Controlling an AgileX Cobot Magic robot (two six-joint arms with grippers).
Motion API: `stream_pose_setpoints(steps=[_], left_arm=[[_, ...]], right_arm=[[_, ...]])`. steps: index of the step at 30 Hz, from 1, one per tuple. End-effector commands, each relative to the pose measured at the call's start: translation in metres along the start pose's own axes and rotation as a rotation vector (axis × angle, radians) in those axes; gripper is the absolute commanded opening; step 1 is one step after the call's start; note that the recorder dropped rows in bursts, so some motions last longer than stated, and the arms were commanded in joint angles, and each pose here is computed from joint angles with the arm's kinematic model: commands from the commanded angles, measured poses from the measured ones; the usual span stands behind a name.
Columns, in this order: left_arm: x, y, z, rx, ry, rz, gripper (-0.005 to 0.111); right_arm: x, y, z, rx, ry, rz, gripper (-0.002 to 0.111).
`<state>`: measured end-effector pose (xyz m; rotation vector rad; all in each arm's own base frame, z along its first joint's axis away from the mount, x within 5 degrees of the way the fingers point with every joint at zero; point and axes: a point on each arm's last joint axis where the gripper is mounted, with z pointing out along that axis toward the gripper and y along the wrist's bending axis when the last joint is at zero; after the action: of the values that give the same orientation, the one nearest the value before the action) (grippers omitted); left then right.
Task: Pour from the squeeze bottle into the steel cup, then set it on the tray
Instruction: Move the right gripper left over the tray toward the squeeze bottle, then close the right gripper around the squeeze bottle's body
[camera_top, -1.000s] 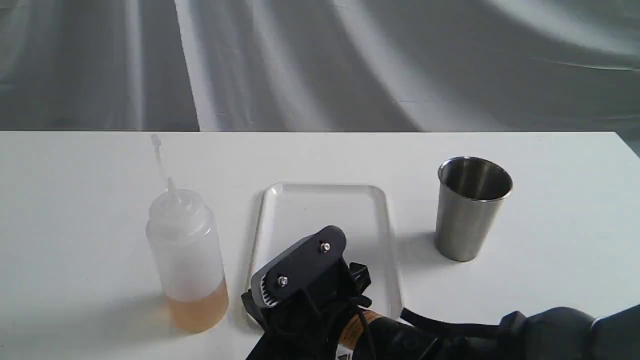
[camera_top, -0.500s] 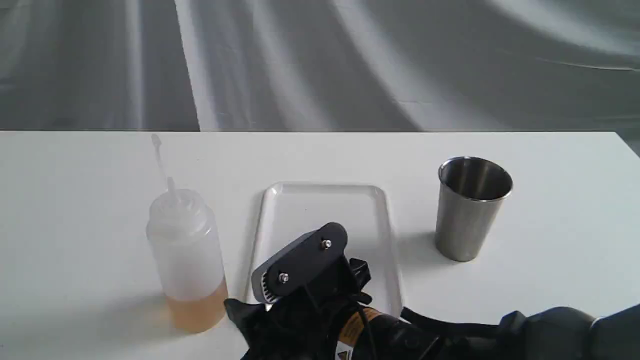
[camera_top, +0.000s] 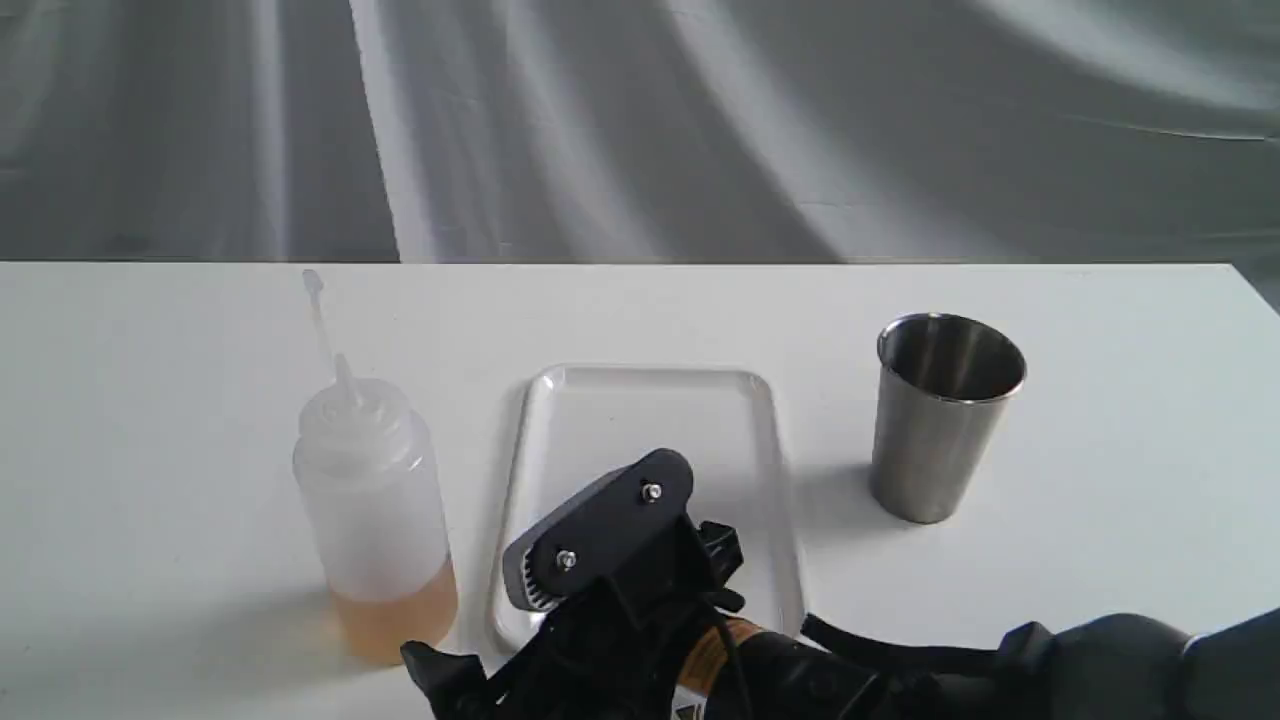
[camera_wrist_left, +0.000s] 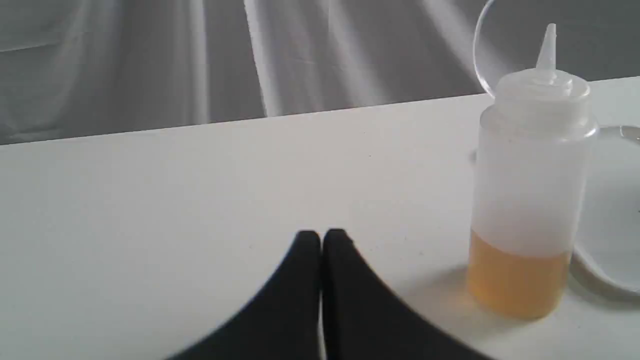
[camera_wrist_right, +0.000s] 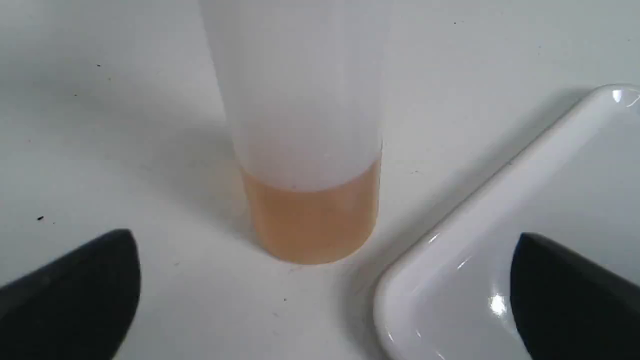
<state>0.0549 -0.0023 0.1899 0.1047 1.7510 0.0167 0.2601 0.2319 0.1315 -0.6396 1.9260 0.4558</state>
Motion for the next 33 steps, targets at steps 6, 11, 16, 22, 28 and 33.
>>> stream_pose_setpoints(steps=[6,11,16,22,28,33], left_arm=[[0.001,0.0,0.0,0.006,-0.005,-0.001,0.0],[0.001,0.0,0.0,0.006,-0.005,-0.001,0.0],[0.001,0.0,0.0,0.006,-0.005,-0.003,0.0],[0.001,0.0,0.0,0.006,-0.005,-0.003,0.0],[0.001,0.0,0.0,0.006,-0.005,-0.003,0.0],[0.001,0.0,0.0,0.006,-0.005,-0.001,0.0]], right_arm=[[-0.004,0.0,0.003,-0.001,0.002,-0.01,0.102],[-0.017,0.0,0.016,0.0,-0.015,-0.005,0.102],[-0.016,0.001,0.039,-0.001,0.0,-0.005,0.102],[-0.021,0.003,0.066,-0.003,-0.026,-0.003,0.102],[-0.027,0.005,0.094,-0.008,-0.023,-0.001,0.102],[-0.028,0.006,0.112,-0.011,-0.008,0.001,0.102]])
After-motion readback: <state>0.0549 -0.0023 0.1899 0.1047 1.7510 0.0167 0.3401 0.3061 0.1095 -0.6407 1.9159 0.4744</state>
